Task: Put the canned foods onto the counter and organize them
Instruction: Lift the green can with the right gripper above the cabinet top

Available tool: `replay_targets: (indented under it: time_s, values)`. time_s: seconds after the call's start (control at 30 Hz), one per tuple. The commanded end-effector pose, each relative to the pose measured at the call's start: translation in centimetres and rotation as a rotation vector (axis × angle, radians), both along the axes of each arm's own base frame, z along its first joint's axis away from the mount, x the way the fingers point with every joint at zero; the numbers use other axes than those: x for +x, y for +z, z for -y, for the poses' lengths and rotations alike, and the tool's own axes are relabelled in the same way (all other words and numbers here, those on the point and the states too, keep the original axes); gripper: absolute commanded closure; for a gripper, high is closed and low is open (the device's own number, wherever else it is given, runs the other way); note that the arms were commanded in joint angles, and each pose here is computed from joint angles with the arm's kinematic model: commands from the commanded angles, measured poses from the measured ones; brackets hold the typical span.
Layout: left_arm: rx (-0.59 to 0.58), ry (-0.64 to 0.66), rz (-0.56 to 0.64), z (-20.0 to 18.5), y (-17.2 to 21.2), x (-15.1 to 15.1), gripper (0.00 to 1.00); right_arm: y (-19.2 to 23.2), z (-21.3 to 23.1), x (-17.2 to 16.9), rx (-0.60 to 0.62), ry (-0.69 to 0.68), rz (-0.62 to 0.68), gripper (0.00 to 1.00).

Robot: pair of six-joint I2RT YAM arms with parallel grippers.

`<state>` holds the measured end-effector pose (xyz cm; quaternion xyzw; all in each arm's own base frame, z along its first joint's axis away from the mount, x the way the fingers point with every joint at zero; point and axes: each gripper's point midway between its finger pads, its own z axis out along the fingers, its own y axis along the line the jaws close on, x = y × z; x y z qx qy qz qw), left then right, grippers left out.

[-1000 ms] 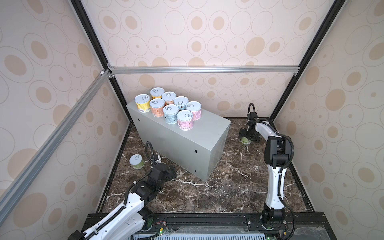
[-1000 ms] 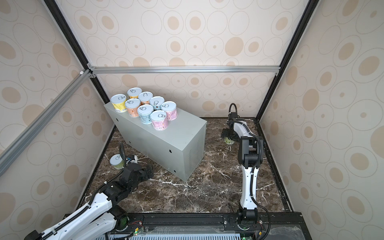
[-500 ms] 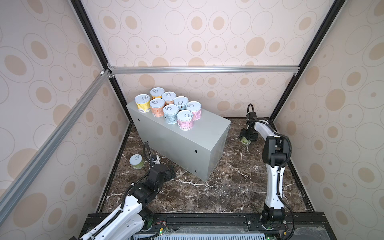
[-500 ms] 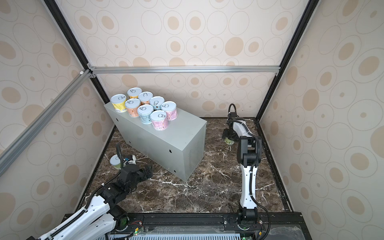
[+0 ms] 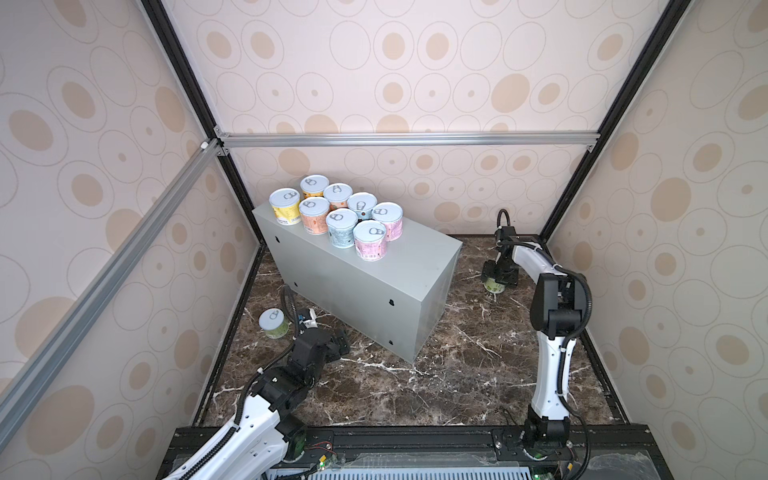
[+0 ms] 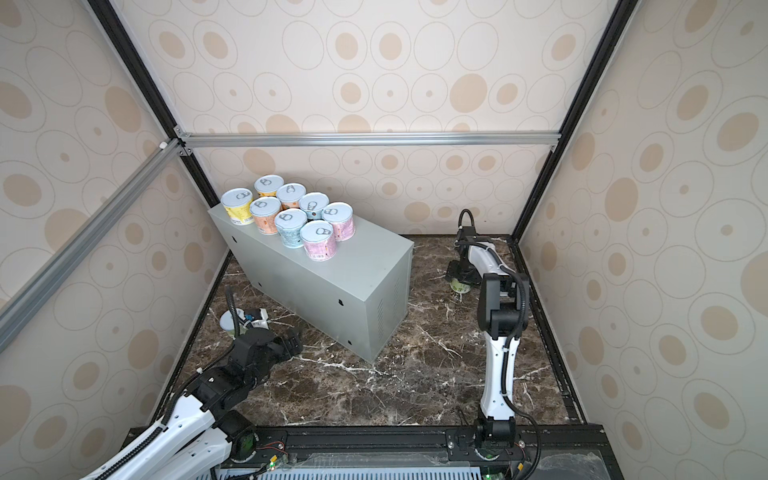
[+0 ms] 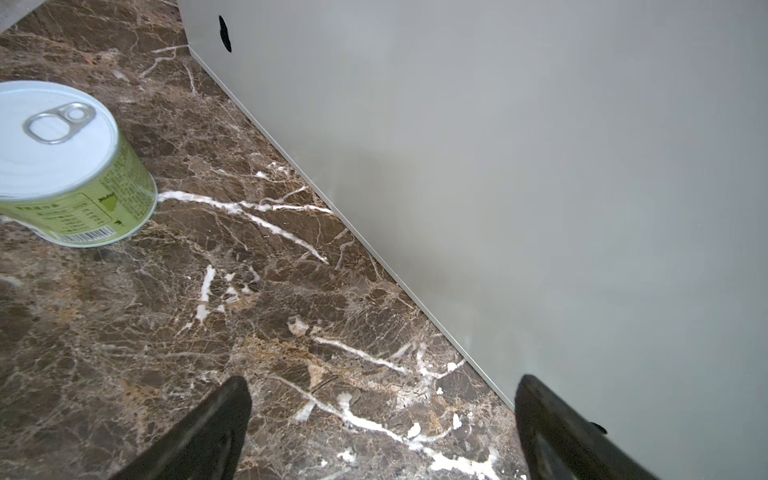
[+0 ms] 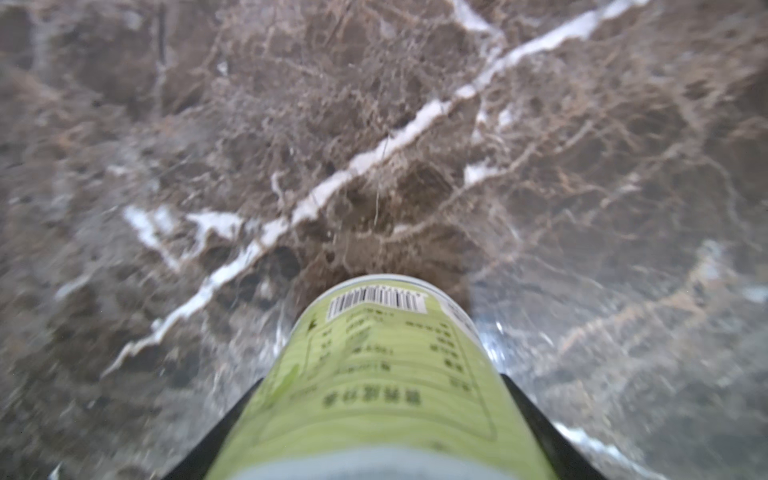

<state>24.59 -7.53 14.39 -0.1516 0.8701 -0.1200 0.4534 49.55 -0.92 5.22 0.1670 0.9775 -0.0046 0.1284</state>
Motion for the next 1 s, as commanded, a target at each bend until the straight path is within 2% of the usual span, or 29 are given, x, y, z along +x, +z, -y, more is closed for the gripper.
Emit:
replay_targets:
  time_s: [0.0, 0.33, 0.5, 0.73, 0.97]
  values:
    - [0.028, 0.014, 0.052, -0.6, 2.8, 0.3, 0.01, 5.6, -0.2, 0.2, 0.018, 0.002, 0.132, 0.45]
    - [0.070, 0.019, 0.132, -1.6, 6.9, 0.1, 0.01, 14.4, -2.0, -2.9, 0.104, 0.033, 0.307, 0.47]
    - [0.096, 0.025, 0.176, -2.5, 9.0, -0.5, 0.01, 19.1, -4.0, -5.0, 0.195, 0.084, 0.394, 0.47]
    - [0.104, 0.030, 0.218, -3.3, 11.0, -1.4, 0.01, 25.2, -6.1, -9.0, 0.250, 0.154, 0.512, 0.48]
    - [0.099, 0.037, 0.237, -4.0, 11.7, -2.4, 0.01, 29.5, -7.6, -13.7, 0.258, 0.232, 0.586, 0.48]
